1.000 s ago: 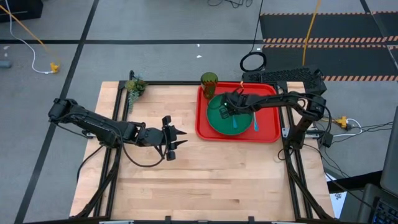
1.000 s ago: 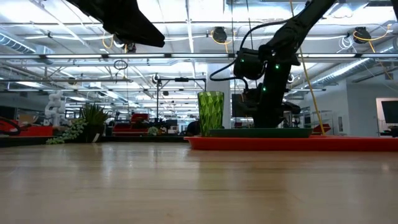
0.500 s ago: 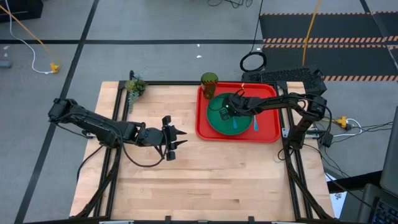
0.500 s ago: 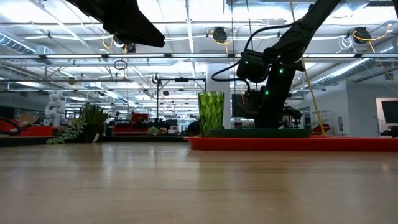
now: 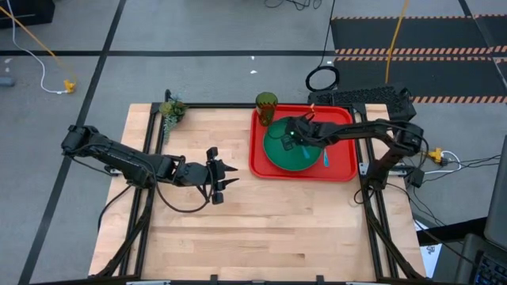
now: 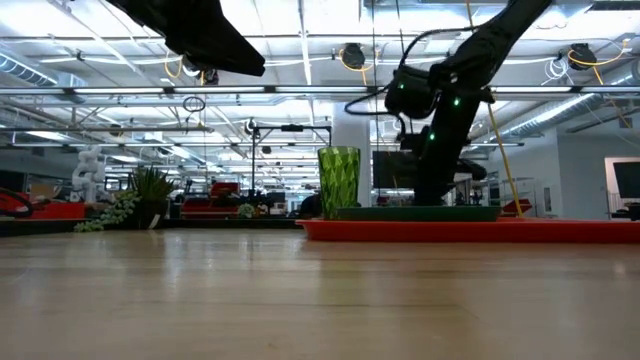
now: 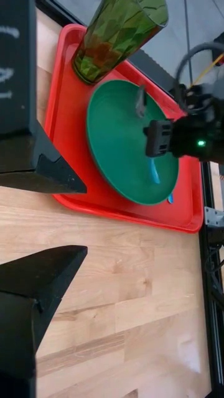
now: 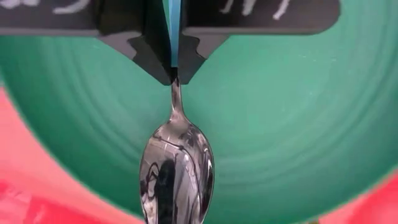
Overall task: Pick and place plate/cup/fork/spoon on tray
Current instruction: Put the blue spoon on the red table tray
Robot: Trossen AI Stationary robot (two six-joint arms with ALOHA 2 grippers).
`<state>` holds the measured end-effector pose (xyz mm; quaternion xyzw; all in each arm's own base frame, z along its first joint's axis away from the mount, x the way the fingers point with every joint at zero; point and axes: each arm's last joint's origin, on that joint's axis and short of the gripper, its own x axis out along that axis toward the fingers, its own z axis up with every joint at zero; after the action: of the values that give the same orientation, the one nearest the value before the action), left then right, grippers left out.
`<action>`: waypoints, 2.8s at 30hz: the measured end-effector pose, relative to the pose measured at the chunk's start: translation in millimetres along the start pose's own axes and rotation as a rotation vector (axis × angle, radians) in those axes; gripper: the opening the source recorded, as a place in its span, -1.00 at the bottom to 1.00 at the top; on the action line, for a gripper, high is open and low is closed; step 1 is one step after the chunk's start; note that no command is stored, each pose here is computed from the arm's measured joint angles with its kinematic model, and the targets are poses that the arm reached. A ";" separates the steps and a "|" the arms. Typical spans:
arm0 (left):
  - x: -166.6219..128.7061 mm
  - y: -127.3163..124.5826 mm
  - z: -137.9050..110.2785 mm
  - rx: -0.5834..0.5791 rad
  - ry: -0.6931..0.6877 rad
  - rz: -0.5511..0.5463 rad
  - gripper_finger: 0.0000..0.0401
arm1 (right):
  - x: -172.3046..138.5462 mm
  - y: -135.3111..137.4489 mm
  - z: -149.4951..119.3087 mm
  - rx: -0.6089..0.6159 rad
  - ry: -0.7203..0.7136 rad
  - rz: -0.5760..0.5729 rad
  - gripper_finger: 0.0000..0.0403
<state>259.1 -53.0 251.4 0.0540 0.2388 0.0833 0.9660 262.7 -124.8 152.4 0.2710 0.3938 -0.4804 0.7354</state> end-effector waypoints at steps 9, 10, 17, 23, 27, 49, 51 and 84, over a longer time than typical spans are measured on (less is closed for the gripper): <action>0.0 0.0 0.0 0.000 0.000 0.000 -0.27 | -60.6 -20.2 -5.2 0.044 -0.058 -0.112 -1.00; 0.0 0.0 0.0 0.000 0.000 0.000 -0.27 | -67.5 -24.2 -7.4 0.054 -0.062 -0.139 -1.00; 0.0 0.0 0.0 0.000 0.000 0.000 -0.27 | -99.5 -52.2 -22.8 0.131 -0.018 -0.292 -1.00; 0.0 0.0 0.1 -0.002 -0.001 0.000 -0.27 | -97.4 -62.9 -34.3 0.148 0.011 -0.341 -1.00; 0.0 0.0 0.1 -0.006 -0.001 0.000 -0.27 | -80.8 -69.5 -48.1 0.170 0.019 -0.355 -1.00; 0.0 0.0 0.2 -0.009 -0.002 0.000 -0.27 | -35.7 -100.9 -59.5 0.210 0.015 -0.353 -1.00; 0.0 0.0 0.2 -0.009 -0.002 0.000 -0.27 | -34.3 -102.7 -56.6 0.216 0.006 -0.351 -1.00; 0.0 0.1 0.2 -0.009 -0.002 0.000 -0.27 | -9.2 -121.6 -69.9 0.254 -0.014 -0.276 -1.00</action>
<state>259.2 -52.9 251.6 0.0495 0.2375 0.0844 0.9665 126.4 -113.6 119.7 0.3018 0.3583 -0.6243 0.6251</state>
